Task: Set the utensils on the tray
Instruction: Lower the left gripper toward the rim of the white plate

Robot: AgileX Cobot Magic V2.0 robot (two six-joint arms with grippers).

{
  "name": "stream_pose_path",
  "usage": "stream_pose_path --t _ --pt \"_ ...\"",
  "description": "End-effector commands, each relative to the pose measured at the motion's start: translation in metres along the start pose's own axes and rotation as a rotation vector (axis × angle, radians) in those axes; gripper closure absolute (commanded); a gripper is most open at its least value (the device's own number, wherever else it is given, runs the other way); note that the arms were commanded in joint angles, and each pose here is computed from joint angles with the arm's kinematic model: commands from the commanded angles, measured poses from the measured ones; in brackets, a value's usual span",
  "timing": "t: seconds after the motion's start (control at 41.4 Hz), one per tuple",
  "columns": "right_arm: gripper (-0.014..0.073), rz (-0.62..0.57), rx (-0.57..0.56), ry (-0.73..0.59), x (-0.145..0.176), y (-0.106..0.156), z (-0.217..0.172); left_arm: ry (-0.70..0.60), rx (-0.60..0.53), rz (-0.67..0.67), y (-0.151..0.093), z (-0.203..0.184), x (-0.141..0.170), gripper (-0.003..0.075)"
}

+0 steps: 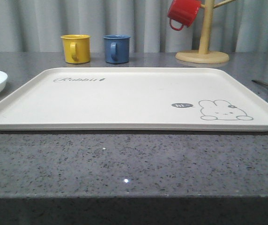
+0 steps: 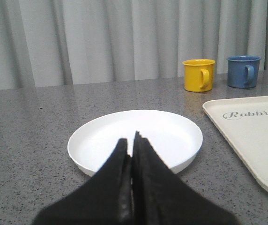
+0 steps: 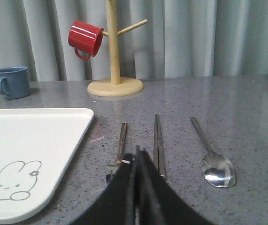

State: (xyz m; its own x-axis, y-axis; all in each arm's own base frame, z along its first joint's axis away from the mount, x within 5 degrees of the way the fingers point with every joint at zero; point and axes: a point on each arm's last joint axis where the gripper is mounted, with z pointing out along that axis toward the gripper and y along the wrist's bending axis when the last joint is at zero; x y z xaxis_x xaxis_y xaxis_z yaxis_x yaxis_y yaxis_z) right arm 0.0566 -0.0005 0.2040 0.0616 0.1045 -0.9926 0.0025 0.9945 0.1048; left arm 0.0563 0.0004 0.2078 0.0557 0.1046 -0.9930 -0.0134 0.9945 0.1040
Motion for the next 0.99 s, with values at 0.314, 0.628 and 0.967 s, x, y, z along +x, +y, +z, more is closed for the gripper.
stream_pose_path --t 0.314,0.628,0.967 --pt "0.0664 -0.014 0.000 -0.104 -0.009 0.000 -0.002 -0.110 -0.012 -0.014 0.001 -0.002 -0.010 0.0739" --pt "0.0664 -0.014 0.000 -0.104 -0.009 0.000 -0.002 -0.110 -0.012 -0.014 0.001 -0.002 -0.010 0.0739" --pt "0.0664 -0.007 -0.006 -0.133 -0.029 0.002 -0.005 -0.182 -0.020 -0.014 0.003 -0.005 -0.027 0.0739"
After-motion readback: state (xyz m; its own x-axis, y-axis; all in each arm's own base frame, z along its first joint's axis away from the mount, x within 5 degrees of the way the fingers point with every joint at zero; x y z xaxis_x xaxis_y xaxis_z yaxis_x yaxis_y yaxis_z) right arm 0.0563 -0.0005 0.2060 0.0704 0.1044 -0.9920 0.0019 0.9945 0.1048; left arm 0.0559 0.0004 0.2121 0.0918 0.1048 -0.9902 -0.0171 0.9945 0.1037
